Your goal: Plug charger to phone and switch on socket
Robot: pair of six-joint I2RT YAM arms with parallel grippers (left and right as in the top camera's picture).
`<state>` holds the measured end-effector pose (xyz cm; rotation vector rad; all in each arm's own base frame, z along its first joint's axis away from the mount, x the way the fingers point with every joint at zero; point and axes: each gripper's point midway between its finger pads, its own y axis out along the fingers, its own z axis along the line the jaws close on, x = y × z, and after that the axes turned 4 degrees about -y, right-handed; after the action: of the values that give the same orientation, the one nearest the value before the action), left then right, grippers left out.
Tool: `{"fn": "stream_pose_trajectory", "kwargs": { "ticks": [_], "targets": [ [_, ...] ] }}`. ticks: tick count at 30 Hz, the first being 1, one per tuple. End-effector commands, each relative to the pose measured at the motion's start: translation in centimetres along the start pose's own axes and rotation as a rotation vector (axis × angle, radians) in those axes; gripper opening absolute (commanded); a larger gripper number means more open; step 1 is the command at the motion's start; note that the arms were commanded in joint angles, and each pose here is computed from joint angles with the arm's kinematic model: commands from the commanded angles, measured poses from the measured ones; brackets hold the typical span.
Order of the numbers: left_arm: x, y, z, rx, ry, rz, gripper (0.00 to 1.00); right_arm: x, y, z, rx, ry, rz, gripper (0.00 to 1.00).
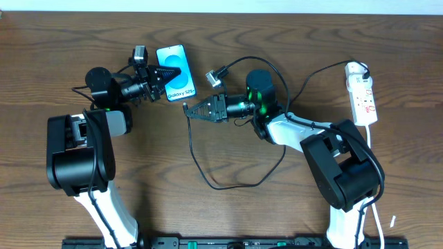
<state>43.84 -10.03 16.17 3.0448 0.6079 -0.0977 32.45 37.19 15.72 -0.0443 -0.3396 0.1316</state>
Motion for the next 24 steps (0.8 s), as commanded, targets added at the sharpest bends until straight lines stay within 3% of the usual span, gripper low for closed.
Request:
{"fn": "stream_pose_trajectory", "kwargs": {
  "ticks": [1,24],
  "targets": [
    [0.09,0.02,-1.05,-0.009,0.060,0.003,0.08,0.84,-0.09,-0.21,-0.010,-0.032,-0.025,0.01],
    [0.08,0.05,-1.06,-0.009,0.061,0.003,0.07,1.31,-0.03,-0.48,-0.026,-0.039,-0.055,0.01]
  ]
}}
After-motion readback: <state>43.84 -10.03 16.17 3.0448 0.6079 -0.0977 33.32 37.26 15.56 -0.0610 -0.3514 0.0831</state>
